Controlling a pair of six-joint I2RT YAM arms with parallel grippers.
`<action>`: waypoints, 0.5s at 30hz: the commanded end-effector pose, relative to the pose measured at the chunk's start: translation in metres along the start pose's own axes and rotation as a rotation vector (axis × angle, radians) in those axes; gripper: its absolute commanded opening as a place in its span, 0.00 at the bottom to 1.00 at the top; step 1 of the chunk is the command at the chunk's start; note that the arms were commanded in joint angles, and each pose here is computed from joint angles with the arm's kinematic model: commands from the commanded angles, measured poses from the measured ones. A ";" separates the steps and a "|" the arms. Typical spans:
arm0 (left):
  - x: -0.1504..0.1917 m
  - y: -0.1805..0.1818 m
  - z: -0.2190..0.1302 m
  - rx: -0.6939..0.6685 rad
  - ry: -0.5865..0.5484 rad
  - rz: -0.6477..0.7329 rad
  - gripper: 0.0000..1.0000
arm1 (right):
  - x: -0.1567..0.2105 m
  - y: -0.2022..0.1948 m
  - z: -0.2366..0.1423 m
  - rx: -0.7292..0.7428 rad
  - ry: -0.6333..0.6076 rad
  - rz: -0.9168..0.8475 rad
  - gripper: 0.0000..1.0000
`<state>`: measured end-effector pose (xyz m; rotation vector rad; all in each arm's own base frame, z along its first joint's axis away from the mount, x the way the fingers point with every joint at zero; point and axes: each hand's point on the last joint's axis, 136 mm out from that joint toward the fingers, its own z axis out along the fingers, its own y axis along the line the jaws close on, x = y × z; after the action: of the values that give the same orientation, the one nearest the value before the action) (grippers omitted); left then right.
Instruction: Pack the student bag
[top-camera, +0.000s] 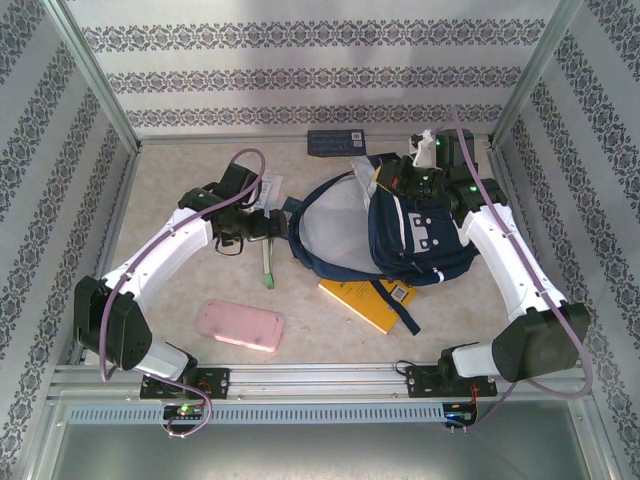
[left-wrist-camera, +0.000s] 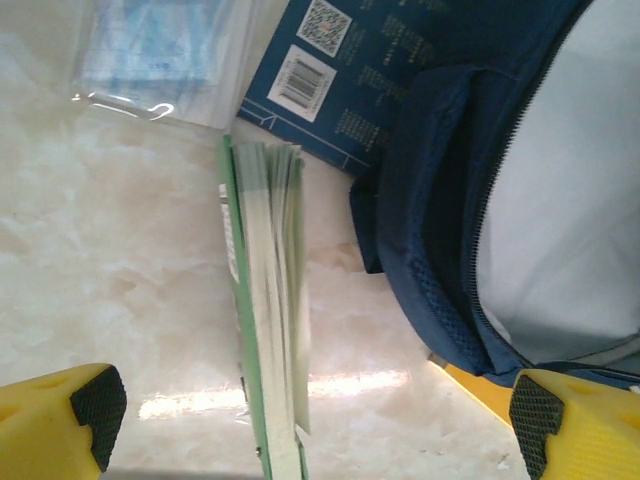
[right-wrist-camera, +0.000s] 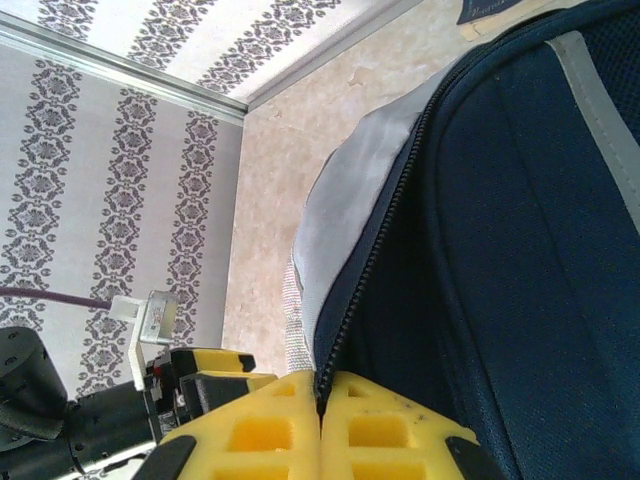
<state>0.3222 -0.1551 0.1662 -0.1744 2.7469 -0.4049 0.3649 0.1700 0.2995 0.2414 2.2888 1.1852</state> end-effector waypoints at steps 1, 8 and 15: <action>0.014 0.018 0.015 -0.084 0.069 0.002 1.00 | -0.003 0.015 -0.016 -0.028 -0.047 -0.061 0.00; 0.022 0.019 0.048 -0.098 0.144 -0.026 0.99 | -0.001 0.011 -0.013 -0.024 -0.042 -0.051 0.00; 0.025 0.018 0.075 -0.090 0.176 -0.070 0.91 | 0.003 0.008 -0.009 -0.025 -0.035 -0.044 0.00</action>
<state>0.3214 -0.1560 0.0944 -0.2399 2.9391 -0.3058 0.3600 0.1686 0.2938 0.2468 2.2973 1.1791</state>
